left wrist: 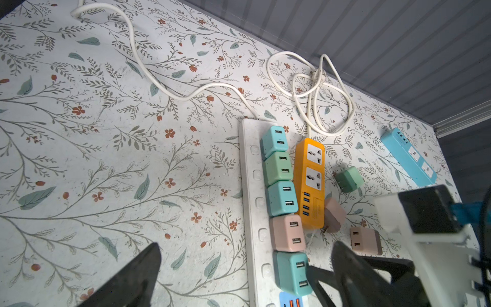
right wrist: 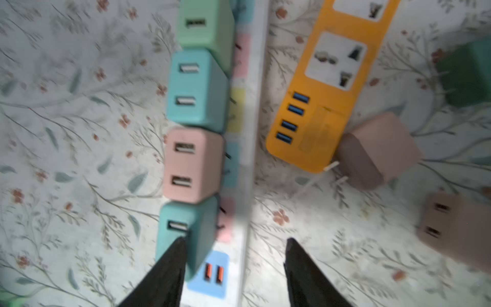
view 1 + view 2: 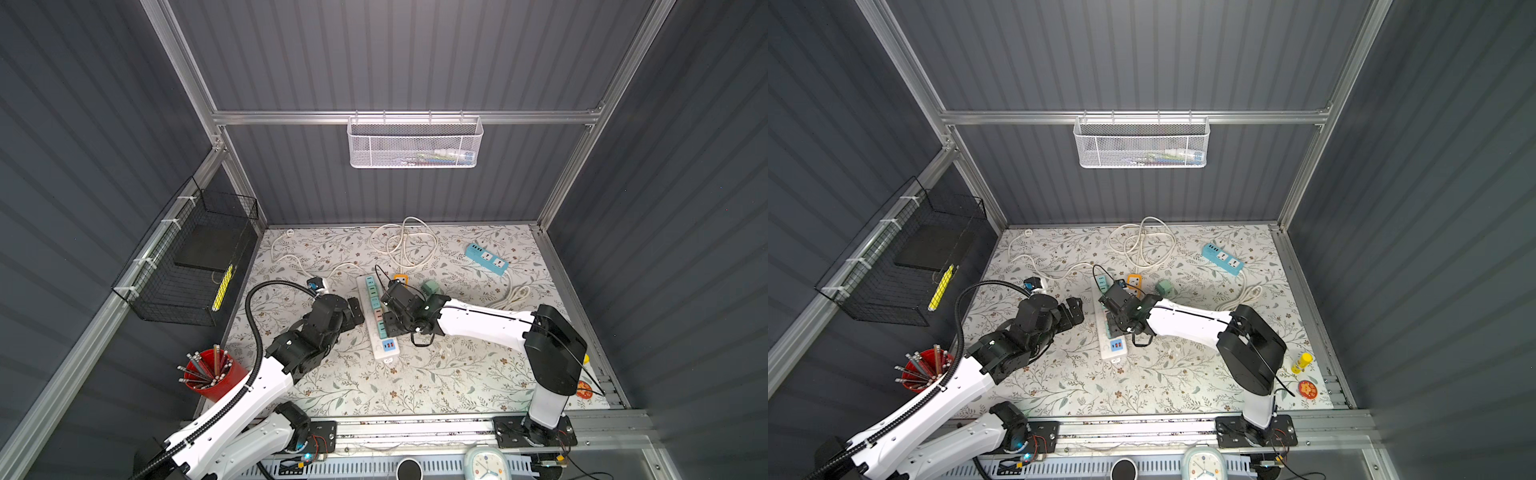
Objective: Insert plugs into power strip
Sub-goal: Press the plug into the socket, then move the socket to the center of the table, then move the plug to the center of the table.
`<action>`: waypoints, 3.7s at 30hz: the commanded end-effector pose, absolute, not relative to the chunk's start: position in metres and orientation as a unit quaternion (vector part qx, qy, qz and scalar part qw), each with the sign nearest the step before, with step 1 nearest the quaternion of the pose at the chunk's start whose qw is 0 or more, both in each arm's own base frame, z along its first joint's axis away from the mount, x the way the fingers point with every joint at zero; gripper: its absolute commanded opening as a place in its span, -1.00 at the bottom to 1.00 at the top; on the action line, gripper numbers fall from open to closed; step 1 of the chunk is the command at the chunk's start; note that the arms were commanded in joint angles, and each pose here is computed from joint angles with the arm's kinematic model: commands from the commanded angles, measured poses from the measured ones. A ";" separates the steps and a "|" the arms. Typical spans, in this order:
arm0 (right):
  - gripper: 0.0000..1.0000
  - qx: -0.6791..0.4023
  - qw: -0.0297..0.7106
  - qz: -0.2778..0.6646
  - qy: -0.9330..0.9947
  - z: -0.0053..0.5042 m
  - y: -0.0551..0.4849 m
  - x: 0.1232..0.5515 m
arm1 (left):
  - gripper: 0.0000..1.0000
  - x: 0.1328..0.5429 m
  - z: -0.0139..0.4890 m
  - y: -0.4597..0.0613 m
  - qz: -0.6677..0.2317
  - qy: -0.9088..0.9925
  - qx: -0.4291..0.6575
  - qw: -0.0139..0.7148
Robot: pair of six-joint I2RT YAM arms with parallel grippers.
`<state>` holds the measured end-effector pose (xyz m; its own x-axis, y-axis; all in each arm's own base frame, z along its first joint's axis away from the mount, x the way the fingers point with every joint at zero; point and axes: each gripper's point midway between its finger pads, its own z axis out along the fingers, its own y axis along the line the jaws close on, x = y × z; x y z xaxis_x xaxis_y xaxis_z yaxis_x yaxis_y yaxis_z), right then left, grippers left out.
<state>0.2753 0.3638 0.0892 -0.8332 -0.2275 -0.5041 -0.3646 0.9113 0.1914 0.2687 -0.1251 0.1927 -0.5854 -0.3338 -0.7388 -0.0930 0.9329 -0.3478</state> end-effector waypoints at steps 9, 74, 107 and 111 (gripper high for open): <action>0.19 -0.151 0.228 0.123 0.954 0.077 0.346 0.266 | 1.00 0.272 0.195 -0.128 -0.141 0.880 -0.126 0.436; 0.36 -0.099 0.292 0.122 0.943 0.119 0.258 0.359 | 0.91 0.340 0.197 -0.205 -0.101 0.919 0.007 0.381; 0.34 -0.101 0.216 0.103 0.966 0.044 0.243 0.345 | 0.86 0.374 0.128 -0.272 -0.087 0.949 0.063 0.296; 0.33 -0.103 0.215 0.097 0.966 0.044 0.233 0.334 | 0.85 0.380 0.126 -0.284 -0.067 0.949 0.078 0.299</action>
<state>0.3429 0.2410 0.0469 -0.8801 -0.1493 -0.4508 -0.2411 0.9583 0.1534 0.3748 -0.2736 0.1210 -0.8219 0.0644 -0.5660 0.1581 0.9803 -0.1181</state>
